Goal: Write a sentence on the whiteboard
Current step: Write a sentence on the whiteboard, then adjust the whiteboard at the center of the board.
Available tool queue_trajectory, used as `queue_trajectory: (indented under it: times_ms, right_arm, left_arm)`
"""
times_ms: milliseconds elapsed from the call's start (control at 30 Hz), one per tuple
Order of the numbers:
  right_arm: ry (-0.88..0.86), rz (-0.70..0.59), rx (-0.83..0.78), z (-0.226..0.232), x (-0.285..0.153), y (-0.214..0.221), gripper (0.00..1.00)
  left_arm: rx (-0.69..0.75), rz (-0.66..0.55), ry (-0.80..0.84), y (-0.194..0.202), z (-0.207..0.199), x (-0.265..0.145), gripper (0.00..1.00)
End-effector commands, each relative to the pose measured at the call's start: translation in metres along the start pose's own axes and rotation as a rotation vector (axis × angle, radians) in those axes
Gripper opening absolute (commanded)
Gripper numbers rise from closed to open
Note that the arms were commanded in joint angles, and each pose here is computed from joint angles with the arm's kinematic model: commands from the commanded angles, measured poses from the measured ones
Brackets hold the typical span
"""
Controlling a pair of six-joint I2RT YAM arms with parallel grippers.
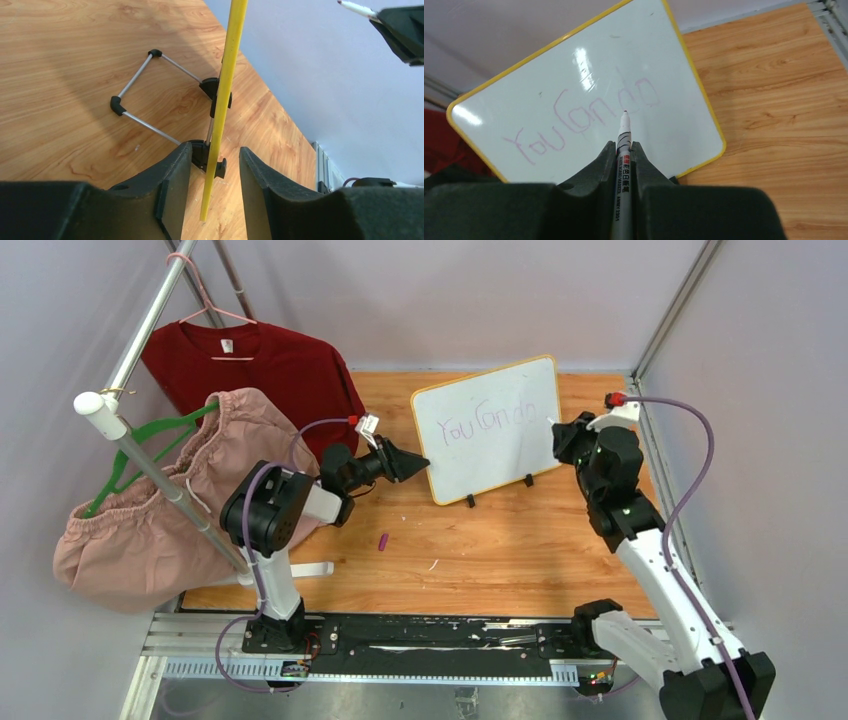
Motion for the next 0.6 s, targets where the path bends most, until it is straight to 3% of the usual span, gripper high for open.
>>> queue_trajectory:
  times_ms: [0, 100, 300, 567]
  right_arm:
    - [-0.152, 0.085, -0.080, 0.019, -0.027, 0.021, 0.00]
    - [-0.248, 0.117, -0.078, 0.028, -0.040, 0.038, 0.00]
    - [-0.349, 0.157, -0.076, 0.037, -0.051, 0.055, 0.00]
    - [-0.422, 0.170, -0.062, 0.039, -0.064, 0.056, 0.00]
  left_arm:
    - [0.031, -0.030, -0.002, -0.006, -0.008, -0.002, 0.48]
    - [0.009, -0.035, -0.015, -0.004, -0.007, -0.004, 0.50]
    - [-0.046, -0.034, 0.005, 0.004, -0.007, -0.004, 0.40]
    - [-0.028, 0.022, 0.006, 0.017, -0.012, 0.003, 0.42]
Point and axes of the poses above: each gripper's point midway between its finger pads, its own x axis out along the fingers, its own z axis along the line the jaws close on, y = z × x, the point moved 8 cm from there along -x, back along the fingers, and after that the axes turned 5 degrees about x, right-handed, at the moved point
